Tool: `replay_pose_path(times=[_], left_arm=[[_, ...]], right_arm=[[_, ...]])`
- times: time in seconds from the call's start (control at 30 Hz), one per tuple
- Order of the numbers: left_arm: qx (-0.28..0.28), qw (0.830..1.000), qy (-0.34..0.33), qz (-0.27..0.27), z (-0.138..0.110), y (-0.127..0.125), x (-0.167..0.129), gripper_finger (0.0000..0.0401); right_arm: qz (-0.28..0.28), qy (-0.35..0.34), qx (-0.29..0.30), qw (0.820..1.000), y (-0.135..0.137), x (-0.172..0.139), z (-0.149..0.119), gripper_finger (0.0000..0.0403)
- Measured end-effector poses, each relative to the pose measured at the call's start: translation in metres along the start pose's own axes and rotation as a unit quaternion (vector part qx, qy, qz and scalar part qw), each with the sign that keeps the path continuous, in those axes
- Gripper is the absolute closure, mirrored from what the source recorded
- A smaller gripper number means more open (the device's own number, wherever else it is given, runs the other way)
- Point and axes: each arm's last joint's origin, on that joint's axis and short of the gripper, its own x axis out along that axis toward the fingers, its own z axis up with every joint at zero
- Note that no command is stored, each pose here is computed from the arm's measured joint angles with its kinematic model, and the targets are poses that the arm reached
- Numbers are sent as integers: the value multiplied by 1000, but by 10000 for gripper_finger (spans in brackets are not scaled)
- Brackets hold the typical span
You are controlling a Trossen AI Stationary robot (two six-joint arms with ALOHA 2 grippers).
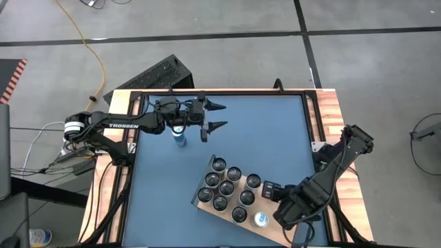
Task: Place canned beverage on shelf
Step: Put the right blue soda can aligned with the other blue soda can on the shelf
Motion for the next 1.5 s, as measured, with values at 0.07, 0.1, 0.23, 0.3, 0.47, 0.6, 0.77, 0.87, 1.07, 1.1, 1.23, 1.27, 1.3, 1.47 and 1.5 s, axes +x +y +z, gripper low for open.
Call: replay_pose_path(times=[0.07,0.1,0.23,0.3,0.47,0.6,0.77,0.87,1.07,1.1,1.23,1.27,1.3,1.47,1.5], left_arm=[[0,1000,0,0,0,0,0,131],[0,1000,0,0,0,0,0,131],[0,1000,0,0,0,0,0,131],[0,1000,0,0,0,0,0,131],[8,1000,0,0,0,0,0,131],[17,1000,0,-2,0,0,0,131],[19,1000,0,-3,0,0,0,131],[15,1000,0,-4,0,0,0,131],[13,1000,0,-5,0,-1,0,131],[15,1000,0,-5,0,-1,0,131],[23,1000,0,-5,0,-1,0,131],[23,1000,0,-5,0,-1,0,131],[23,1000,0,-5,0,-1,0,131],[28,1000,0,-5,0,0,0,131],[28,1000,0,-5,0,0,0,131]], right_arm=[[-4,-6,-4,1000,-1,0,1,188],[-5,-7,-11,1000,-2,0,1,188],[-10,-13,-24,1000,-7,2,-1,188],[-7,-19,-19,1000,-10,2,-1,188],[-4,-34,-9,999,-14,3,-2,188],[4,-55,-7,998,-15,3,0,188],[7,-55,-11,998,-16,8,5,188],[5,-57,-18,998,-16,7,4,188],[17,-67,-25,997,-20,11,2,188],[19,-68,-30,997,-20,13,2,188],[23,-71,-28,997,-25,15,-2,188],[23,-71,-27,997,-27,15,-3,188],[22,-71,-30,997,-28,15,-3,188],[28,-83,-37,995,-32,16,-7,188],[27,-86,-36,995,-33,16,-7,188]])
